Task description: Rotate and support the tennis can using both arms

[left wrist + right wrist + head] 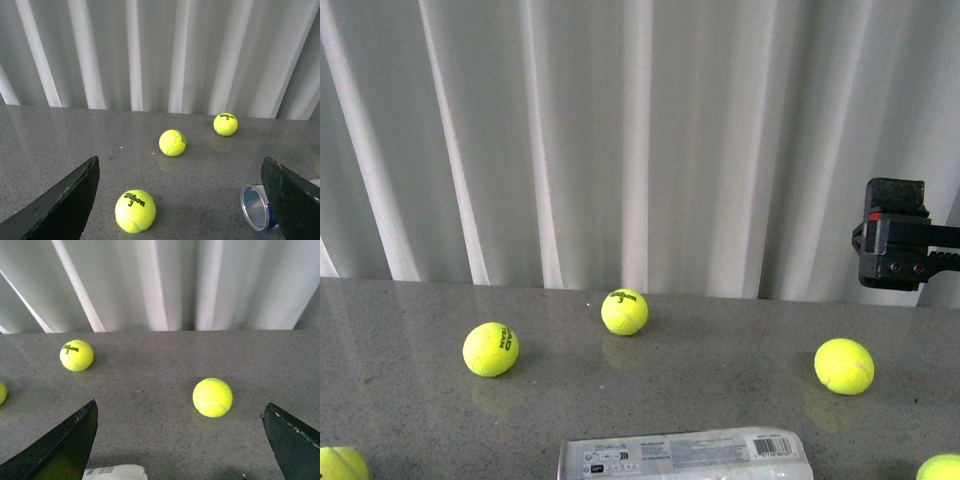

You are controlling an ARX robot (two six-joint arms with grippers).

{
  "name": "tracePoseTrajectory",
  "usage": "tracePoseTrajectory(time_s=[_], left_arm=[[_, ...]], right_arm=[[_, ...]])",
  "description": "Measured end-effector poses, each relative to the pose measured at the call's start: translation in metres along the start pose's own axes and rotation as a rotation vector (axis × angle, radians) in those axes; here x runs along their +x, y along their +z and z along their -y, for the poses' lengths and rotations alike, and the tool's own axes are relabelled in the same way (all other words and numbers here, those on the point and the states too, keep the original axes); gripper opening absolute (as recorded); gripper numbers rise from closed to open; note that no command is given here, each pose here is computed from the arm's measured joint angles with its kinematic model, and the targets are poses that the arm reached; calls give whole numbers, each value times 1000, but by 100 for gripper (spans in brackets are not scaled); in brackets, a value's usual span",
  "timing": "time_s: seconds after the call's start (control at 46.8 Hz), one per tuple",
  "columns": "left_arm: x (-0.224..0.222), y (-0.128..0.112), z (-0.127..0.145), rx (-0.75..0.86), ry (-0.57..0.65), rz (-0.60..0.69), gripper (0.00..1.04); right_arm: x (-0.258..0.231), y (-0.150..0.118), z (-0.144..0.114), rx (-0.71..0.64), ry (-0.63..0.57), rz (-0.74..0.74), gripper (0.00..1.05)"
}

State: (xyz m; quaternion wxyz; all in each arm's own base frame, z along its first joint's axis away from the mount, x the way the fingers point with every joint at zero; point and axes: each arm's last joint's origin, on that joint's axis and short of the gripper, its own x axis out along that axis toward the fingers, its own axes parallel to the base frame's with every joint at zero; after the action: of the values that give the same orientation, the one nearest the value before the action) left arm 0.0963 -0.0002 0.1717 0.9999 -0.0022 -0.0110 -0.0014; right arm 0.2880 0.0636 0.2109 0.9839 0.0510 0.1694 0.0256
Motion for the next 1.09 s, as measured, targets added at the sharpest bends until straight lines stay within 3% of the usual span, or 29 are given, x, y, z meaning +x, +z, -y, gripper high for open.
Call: tracePoseTrajectory(time_s=[0.064, 0.128, 0.278, 0.427, 0.62, 1.09], left_arm=[[0, 0, 0, 0, 0, 0, 98], [0, 0, 0, 0, 1, 0, 98], [0, 0, 0, 0, 3, 0, 98], [0, 0, 0, 0, 1, 0, 98], [0, 0, 0, 0, 2, 0, 98], [0, 0, 0, 0, 1, 0, 98]], right_arm=[[0, -1, -1, 3, -6, 16, 96], [-3, -6, 3, -33, -35, 157, 86], [-26, -19, 15, -74, -28, 319, 65], [-54, -38, 35, -93, -57, 331, 33], [-73, -51, 42, -101, -42, 329, 5], [-112, -82, 64, -102, -55, 332, 3]])
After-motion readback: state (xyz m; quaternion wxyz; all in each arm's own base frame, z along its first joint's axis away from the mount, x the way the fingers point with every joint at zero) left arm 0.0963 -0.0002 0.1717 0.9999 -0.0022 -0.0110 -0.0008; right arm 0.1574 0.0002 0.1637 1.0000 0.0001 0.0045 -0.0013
